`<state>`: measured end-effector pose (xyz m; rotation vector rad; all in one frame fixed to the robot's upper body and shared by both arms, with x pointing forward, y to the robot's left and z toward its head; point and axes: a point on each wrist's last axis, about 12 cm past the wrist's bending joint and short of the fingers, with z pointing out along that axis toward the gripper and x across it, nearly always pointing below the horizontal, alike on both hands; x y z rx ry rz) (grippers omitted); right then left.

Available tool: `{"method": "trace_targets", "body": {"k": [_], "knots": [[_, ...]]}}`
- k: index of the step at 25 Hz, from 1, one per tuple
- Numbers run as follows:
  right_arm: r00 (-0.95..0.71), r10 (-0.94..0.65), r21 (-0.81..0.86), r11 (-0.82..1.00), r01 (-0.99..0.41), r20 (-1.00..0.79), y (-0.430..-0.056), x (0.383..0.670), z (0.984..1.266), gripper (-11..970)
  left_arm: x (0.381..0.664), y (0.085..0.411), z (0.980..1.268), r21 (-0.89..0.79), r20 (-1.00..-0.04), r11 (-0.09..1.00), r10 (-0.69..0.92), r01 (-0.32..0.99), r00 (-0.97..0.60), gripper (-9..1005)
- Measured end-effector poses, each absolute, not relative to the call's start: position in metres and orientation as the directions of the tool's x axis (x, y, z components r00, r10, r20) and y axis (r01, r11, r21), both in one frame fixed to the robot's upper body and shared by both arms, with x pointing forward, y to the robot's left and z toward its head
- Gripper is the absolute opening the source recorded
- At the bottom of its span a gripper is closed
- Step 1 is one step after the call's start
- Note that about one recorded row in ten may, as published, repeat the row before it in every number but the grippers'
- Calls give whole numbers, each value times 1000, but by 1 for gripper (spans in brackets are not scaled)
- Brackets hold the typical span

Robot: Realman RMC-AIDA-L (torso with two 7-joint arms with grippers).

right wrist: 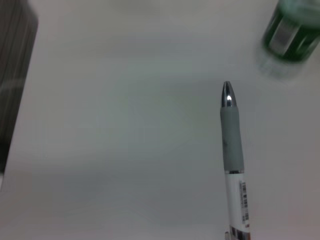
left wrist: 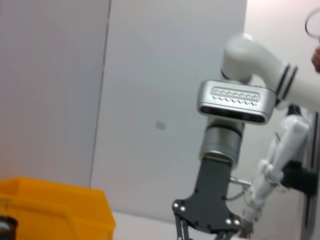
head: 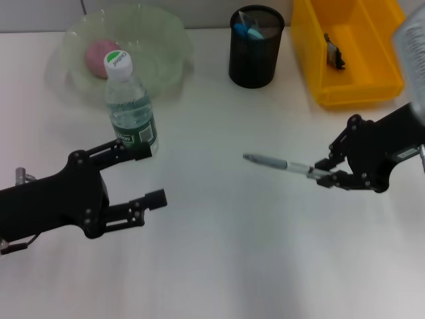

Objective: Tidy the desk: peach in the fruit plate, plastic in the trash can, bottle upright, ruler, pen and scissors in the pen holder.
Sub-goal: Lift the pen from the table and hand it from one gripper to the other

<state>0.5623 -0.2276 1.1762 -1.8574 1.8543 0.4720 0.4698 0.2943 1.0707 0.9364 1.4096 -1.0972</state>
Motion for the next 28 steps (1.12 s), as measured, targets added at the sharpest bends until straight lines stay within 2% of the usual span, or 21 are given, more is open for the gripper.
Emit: {"method": "trace_targets", "body": {"k": [6,13,20,28], "knots": [[8,-714,-105,91,-990,-701,-249,555,1173,168,470,290,1073,-131,-989,288,-99,949,-106,752],[18,-448,-90,140,-986,-894,-265,539,1150,167,473,281,1075,-145,-983,274,-152,951,-106,751],[-37,-312,-10,148,-989,-949,-260,532,1124,167,477,273,1076,-155,-977,255,-186,954,-109,750],[-82,-231,52,133,-990,-969,-249,529,1111,167,485,263,1080,-152,-973,235,-205,960,-104,749]]}}
